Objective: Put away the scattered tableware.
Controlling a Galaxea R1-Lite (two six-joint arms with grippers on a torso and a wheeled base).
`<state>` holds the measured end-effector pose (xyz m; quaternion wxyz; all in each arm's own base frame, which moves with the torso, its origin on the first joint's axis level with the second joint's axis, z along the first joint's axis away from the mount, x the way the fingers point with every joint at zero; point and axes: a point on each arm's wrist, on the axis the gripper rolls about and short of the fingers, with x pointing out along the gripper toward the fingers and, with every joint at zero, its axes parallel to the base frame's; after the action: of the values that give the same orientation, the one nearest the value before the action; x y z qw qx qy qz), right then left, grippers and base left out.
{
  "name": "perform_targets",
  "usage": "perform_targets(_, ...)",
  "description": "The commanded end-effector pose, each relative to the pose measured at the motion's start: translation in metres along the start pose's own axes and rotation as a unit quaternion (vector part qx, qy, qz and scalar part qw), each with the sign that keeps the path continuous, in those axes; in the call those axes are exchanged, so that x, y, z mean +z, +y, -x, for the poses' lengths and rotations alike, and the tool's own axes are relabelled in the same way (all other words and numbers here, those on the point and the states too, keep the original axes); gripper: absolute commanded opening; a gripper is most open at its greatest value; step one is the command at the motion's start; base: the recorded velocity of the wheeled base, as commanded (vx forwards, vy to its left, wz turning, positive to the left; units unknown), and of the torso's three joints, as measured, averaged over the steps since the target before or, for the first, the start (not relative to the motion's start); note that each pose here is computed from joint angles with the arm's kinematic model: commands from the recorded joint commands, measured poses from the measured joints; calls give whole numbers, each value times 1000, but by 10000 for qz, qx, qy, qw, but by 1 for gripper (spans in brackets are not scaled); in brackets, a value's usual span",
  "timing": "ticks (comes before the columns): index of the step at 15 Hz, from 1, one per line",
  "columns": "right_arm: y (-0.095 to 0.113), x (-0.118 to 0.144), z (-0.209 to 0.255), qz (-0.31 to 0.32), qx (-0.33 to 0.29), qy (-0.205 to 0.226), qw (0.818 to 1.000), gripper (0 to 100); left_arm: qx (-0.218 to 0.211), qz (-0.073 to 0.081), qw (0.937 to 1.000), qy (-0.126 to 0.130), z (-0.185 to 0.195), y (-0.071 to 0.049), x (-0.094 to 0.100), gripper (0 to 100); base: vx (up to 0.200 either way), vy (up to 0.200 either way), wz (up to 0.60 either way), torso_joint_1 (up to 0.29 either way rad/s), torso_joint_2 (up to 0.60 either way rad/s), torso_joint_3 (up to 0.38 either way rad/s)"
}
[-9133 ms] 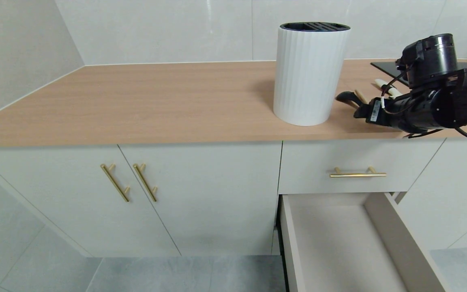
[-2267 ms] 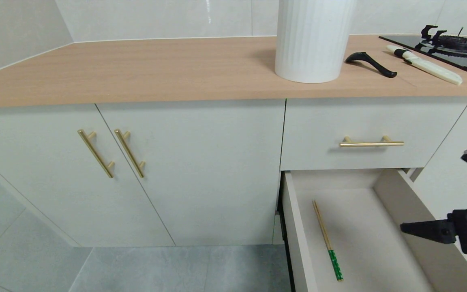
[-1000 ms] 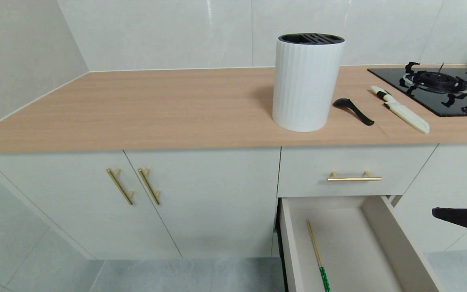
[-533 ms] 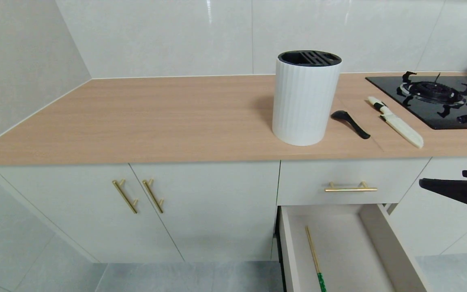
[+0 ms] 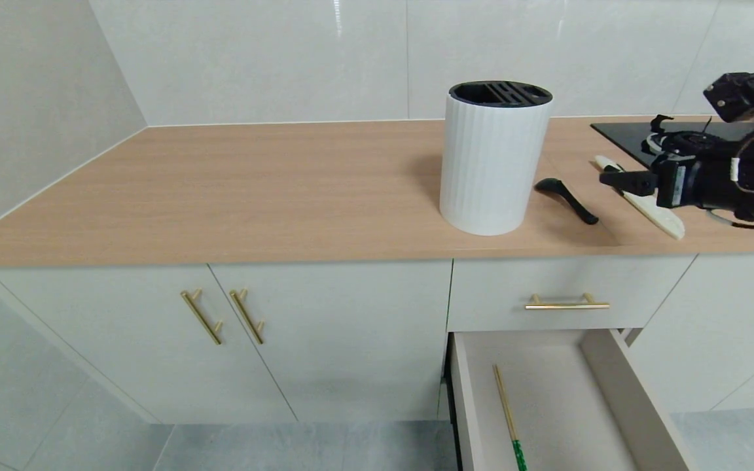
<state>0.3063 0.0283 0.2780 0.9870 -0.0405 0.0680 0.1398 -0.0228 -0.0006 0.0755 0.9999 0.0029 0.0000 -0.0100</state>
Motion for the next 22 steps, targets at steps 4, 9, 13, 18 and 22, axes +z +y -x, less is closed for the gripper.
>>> perform_targets(4,-30,-35,-86,-93,283,343,9990,100,0,-2,10000,0,0,0,0,100,0,0,0,0,0,0)
perform_targets(9,-30,-44,-103,-137,295,486,9983,100,0,-2,10000,0,0,0,0,100,0,0,0,0,0,0)
perform_targets(13,-20,-56,-117,-111,183,635,9977,100,8,-2,10000,0,0,0,0,100,0,0,0,0,0,0)
perform_targets(18,-21,-56,-119,-109,167,622,9979,100,0,-2,10000,8,0,0,0,100,0,0,0,0,0,0)
perform_targets(22,-19,-58,-120,-109,191,643,9977,0,0,-2,10000,0,0,0,0,100,0,0,0,0,0,0)
